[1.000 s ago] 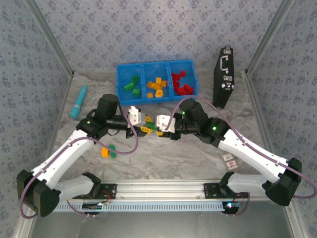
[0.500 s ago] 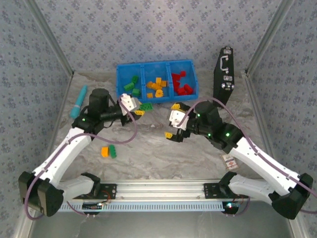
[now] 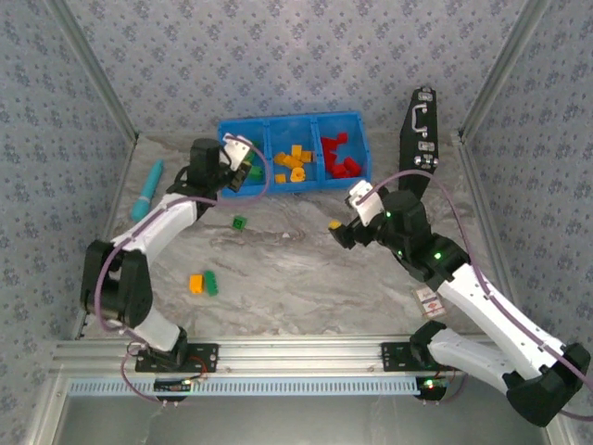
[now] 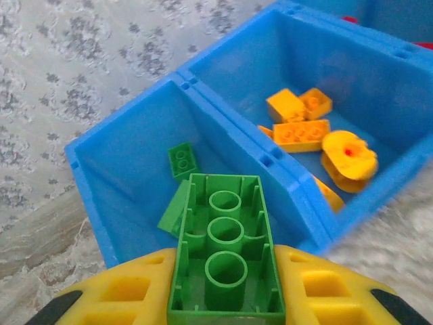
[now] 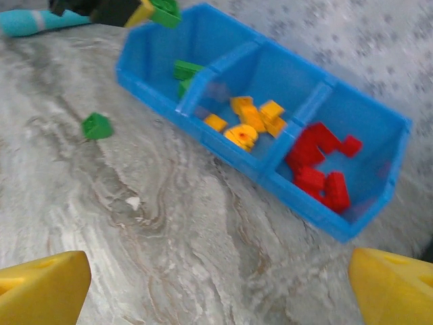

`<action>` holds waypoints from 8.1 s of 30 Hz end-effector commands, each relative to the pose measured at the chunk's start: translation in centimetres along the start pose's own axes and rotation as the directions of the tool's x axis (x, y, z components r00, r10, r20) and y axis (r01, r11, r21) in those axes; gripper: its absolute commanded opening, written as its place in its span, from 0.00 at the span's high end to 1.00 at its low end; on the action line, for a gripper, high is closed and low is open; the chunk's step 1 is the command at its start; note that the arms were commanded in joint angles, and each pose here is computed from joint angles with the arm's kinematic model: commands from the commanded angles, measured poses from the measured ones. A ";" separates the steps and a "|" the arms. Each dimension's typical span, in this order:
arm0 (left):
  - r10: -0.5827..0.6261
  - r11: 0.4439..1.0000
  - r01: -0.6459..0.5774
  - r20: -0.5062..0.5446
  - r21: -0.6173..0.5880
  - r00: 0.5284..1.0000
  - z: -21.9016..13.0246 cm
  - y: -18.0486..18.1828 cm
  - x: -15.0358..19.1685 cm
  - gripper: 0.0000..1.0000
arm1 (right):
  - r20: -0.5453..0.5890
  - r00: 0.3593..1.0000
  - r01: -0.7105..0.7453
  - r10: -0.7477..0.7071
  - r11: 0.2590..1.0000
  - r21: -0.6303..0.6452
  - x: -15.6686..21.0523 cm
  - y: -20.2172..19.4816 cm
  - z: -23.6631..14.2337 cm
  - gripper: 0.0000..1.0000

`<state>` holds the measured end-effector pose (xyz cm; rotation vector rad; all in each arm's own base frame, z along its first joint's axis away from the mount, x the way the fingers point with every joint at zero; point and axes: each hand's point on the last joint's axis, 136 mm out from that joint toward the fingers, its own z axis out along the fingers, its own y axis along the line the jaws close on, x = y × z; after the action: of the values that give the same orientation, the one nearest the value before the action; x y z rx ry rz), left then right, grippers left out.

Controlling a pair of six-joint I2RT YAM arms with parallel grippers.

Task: Sort the legos into containers by color
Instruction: Place the lego in the container, then pick up the lego from the center of the table, then place the lego in the container, then pick up the lego from the bottom-left of the table, then place the lego in the container.

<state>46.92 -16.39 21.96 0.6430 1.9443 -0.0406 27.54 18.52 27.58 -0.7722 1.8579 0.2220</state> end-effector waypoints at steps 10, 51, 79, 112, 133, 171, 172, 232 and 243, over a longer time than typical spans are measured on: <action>-0.227 0.963 0.198 -0.158 -0.182 0.961 10.9 4.0 2.3 0.97 | -0.039 0.968 -0.248 0.249 0.969 0.016 0.3 -1.1 1.0 0.01; -0.093 0.944 0.126 0.121 -0.303 0.988 -18.1 9.1 -7.4 0.20 | -0.285 0.921 -0.348 0.267 0.892 -0.289 0.1 10.9 17.4 0.05; -0.044 0.929 0.123 0.226 -0.349 0.973 -26.6 6.2 1.0 0.10 | -0.525 0.754 -0.503 0.394 0.861 -0.076 6.3 20.5 30.8 0.05; 0.000 0.919 0.076 0.194 -0.387 0.981 -26.2 6.5 2.1 0.10 | -0.530 0.808 -0.344 0.257 0.937 -0.069 5.6 17.1 30.5 0.72; -0.038 0.918 0.086 0.130 -0.388 0.991 -25.8 6.3 4.3 0.09 | -0.172 0.977 -0.131 0.122 0.991 -0.038 -6.5 9.3 35.2 0.71; -0.871 0.490 0.702 -0.331 -0.517 0.364 -20.9 -9.3 23.2 0.29 | 0.015 0.992 -0.119 0.128 0.953 -0.280 -13.9 4.3 18.8 0.38; -0.866 0.498 0.690 -0.329 -0.524 0.375 -20.8 -9.3 23.3 0.29 | 0.007 0.993 -0.115 0.121 0.955 -0.273 -13.3 3.9 18.0 0.38; -0.758 0.650 0.518 -0.429 -0.556 0.491 -15.5 -10.4 25.3 0.80 | -0.110 0.981 -0.165 0.159 0.985 -0.049 -6.1 -3.2 11.1 0.33; -0.586 0.802 0.505 -0.252 -0.320 0.770 -8.3 -6.8 7.0 0.81 | -0.125 0.965 -0.230 0.230 0.973 0.009 -4.3 -5.0 9.4 0.33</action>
<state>31.35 -16.24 15.47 -0.2330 2.4658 -0.0919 39.57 22.02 27.89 -0.6243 2.0597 0.3407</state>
